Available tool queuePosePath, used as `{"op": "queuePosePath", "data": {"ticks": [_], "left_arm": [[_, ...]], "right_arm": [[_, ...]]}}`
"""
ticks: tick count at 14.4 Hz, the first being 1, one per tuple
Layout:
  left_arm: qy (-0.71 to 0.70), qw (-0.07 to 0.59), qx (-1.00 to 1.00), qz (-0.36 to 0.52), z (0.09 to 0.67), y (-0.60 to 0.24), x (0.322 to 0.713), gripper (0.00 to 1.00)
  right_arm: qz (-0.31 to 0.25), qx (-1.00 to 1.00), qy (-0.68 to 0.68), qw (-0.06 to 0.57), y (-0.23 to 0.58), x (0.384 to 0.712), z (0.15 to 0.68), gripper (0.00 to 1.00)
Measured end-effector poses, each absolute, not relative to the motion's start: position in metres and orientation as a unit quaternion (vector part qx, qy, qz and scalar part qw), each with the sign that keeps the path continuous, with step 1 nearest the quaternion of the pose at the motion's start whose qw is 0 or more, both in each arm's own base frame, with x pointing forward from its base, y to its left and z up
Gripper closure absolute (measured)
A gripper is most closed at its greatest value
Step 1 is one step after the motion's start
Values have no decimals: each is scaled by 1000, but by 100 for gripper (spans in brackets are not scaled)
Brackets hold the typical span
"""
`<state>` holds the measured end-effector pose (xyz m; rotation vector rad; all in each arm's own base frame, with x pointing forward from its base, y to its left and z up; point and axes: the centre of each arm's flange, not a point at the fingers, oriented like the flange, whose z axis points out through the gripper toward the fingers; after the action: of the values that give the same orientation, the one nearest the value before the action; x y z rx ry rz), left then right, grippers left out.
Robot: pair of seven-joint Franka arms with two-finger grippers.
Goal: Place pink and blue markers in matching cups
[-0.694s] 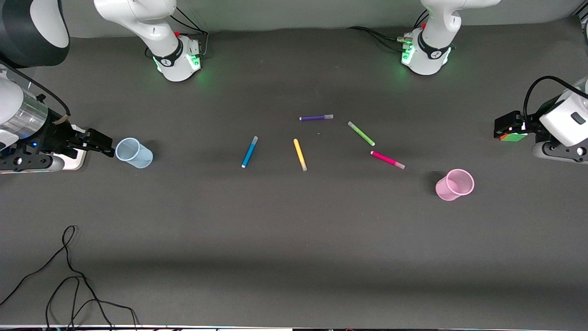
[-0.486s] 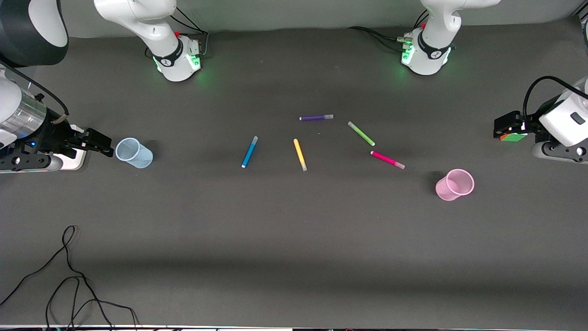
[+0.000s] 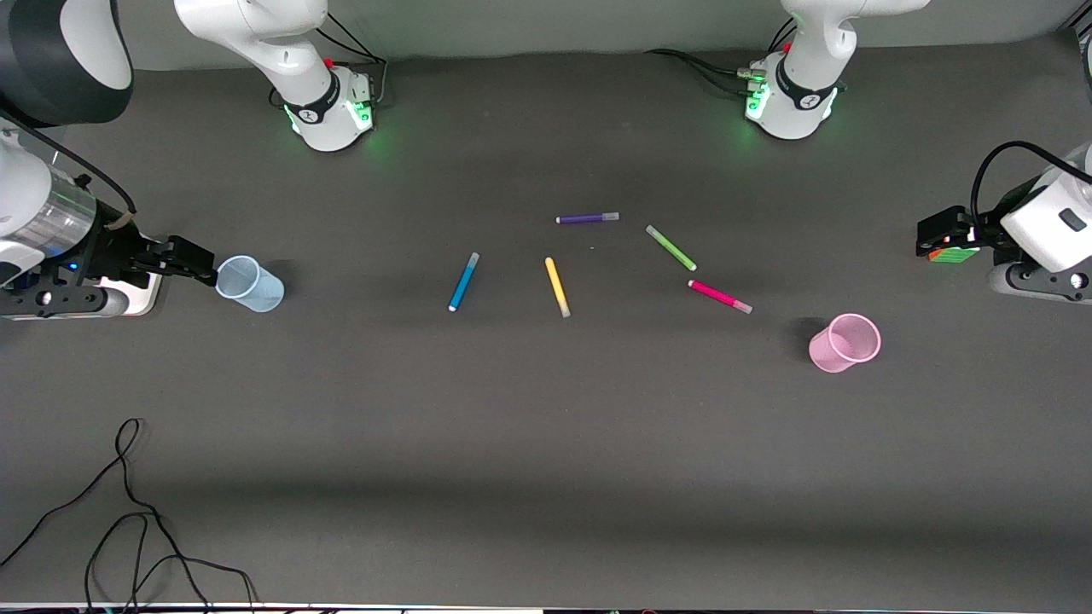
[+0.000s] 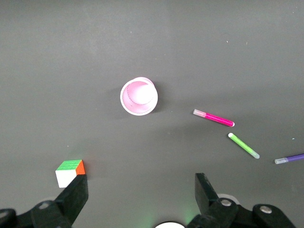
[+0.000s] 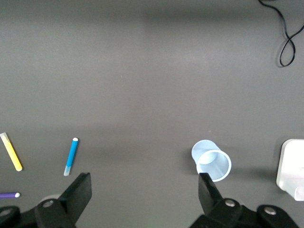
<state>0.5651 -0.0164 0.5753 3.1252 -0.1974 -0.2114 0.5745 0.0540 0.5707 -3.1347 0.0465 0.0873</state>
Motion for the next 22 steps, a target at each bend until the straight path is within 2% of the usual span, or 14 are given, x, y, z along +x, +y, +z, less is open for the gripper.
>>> {"op": "queuePosePath", "data": {"ticks": [3, 9, 14, 17, 22], "left_arm": [[-21, 5, 996, -85, 574, -35, 559, 0], [151, -1, 983, -107, 567, -127, 521, 0], [330, -26, 938, -101, 546, -207, 497, 0], [424, -34, 901, -87, 524, -241, 485, 0], [463, -19, 884, -65, 464, -239, 482, 0]], "right_arm": [[64, -998, 27, 10, 88, 574, 547, 0], [186, -974, 109, 71, 143, 576, 464, 0], [281, -947, 125, 89, 181, 580, 358, 0], [309, -934, 161, 81, 224, 576, 286, 0], [301, -925, 219, 80, 263, 565, 189, 0]]}}
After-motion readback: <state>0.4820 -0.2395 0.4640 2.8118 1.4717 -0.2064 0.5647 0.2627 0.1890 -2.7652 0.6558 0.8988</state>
